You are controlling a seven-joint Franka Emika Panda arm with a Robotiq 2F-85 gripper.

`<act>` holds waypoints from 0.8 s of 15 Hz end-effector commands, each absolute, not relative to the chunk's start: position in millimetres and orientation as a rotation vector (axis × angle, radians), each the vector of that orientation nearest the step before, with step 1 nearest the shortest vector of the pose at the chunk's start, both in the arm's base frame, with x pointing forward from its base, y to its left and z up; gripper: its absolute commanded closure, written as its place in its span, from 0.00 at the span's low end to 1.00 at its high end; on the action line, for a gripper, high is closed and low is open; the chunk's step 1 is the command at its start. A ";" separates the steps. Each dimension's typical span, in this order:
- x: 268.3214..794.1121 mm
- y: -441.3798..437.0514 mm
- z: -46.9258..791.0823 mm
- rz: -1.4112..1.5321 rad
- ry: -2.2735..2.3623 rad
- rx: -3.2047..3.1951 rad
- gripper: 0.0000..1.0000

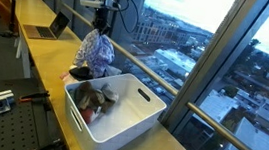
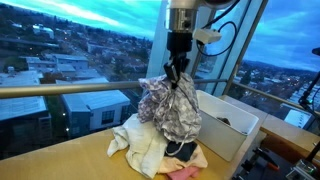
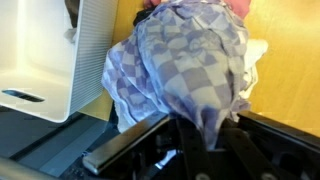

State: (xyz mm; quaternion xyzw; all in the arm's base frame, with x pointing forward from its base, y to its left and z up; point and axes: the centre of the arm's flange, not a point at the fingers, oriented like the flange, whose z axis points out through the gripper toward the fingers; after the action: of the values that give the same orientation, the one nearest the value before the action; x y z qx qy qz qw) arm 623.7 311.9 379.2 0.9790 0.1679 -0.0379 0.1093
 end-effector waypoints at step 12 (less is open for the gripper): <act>643.1 194.3 468.2 0.020 0.161 3.033 0.00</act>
State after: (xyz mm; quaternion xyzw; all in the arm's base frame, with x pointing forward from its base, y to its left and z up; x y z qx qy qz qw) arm 640.4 238.1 439.6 0.9947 0.0814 -0.0110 0.0620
